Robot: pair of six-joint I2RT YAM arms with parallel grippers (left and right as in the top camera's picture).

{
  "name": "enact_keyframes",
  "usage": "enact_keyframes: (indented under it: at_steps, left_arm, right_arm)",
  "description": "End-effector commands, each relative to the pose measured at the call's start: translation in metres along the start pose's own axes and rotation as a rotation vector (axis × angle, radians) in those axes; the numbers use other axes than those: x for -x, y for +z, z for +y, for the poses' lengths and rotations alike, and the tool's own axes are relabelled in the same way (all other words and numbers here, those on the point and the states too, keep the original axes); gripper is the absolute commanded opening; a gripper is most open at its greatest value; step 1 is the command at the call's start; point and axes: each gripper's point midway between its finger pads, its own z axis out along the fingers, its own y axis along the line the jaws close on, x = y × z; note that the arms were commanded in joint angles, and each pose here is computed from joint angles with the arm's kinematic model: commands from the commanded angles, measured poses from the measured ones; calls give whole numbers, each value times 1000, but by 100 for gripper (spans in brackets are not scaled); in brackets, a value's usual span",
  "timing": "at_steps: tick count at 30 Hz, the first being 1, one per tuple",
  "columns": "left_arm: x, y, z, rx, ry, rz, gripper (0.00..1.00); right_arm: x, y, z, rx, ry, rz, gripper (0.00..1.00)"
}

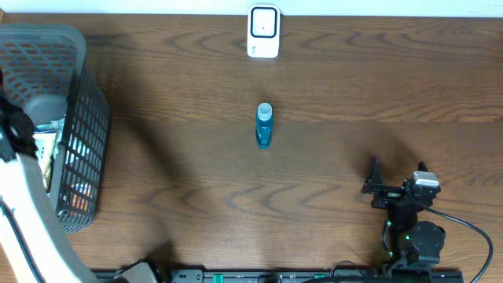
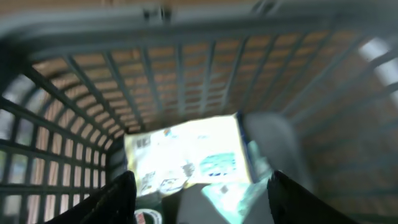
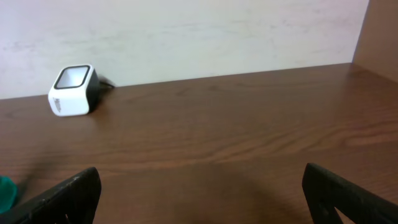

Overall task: Scan the item barcode
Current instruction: 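Return the left gripper into the basket toward the white snack bag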

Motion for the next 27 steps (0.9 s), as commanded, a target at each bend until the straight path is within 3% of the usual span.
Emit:
enact_keyframes:
  at_steps: [1,6,14,27]
  left_arm:
    - [-17,30,-1,34,-16,110,68]
    - [-50,71,13,141,-27,263,68]
    - [-106,109,17,191,-3,517,67]
    - [-157,125,40,396,-47,679,66]
  right_arm:
    - [-2,0,2,12,-13,6,99]
    - [-2,0,2,12,-13,6,99]
    - [-2,0,2,13,-13,6,99]
    - [-2,0,2,13,-13,6,99]
